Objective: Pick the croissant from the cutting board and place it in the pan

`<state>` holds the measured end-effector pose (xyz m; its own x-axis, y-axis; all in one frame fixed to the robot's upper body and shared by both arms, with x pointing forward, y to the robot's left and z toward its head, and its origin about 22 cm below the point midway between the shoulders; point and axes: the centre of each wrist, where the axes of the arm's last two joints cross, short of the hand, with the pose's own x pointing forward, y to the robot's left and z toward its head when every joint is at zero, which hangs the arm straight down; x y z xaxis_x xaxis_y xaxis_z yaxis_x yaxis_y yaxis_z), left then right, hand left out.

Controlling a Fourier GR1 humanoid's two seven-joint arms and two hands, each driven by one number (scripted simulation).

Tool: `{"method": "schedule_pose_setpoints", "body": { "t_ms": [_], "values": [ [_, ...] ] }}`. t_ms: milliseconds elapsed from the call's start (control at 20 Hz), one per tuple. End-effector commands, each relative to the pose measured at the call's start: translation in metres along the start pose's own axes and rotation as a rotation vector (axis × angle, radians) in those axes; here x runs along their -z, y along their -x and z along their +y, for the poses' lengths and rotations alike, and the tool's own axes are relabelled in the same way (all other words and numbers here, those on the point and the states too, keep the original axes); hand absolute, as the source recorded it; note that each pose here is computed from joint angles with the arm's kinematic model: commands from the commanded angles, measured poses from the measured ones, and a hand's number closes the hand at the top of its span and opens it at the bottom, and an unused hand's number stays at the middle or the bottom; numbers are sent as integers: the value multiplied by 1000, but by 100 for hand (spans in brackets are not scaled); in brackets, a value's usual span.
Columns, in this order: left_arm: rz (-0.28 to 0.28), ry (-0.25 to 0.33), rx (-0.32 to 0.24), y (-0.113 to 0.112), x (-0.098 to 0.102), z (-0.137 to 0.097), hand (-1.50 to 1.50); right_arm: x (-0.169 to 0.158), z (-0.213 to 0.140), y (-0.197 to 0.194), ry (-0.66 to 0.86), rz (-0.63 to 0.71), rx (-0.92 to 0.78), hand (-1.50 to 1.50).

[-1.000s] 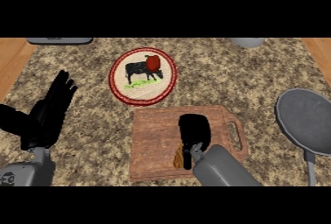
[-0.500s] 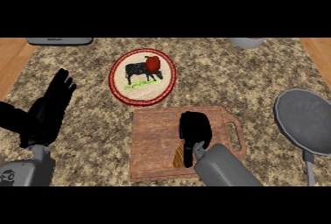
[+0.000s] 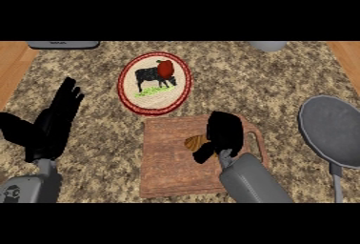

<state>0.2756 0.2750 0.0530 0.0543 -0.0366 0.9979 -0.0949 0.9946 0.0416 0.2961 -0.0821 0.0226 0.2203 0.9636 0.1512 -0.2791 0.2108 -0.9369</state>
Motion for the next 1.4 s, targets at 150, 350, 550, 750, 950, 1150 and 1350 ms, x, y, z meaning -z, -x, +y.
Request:
{"method": "schedule_pose_setpoints", "body": {
  "t_ms": [150,350,550,750,950,1150,1350],
  "values": [
    [-8,0,0,-2,-8,-12,0,-3,-61,4,336,159,-49,150],
    [8,1,-6,-10,1,6,0,-17,-106,-6,549,168,-85,150],
    [15,-12,-6,0,16,-6,0,-58,-122,-8,573,165,-74,150],
    [3,-10,0,-15,4,11,0,-51,-166,7,597,214,-29,150],
    [9,5,-8,-19,1,7,0,-46,-167,49,651,274,8,150],
    [-26,-15,18,-10,5,2,0,-17,-184,93,696,348,56,150],
    [-3,8,1,-14,-10,-6,0,-17,-194,144,723,351,110,150]
  ]
}}
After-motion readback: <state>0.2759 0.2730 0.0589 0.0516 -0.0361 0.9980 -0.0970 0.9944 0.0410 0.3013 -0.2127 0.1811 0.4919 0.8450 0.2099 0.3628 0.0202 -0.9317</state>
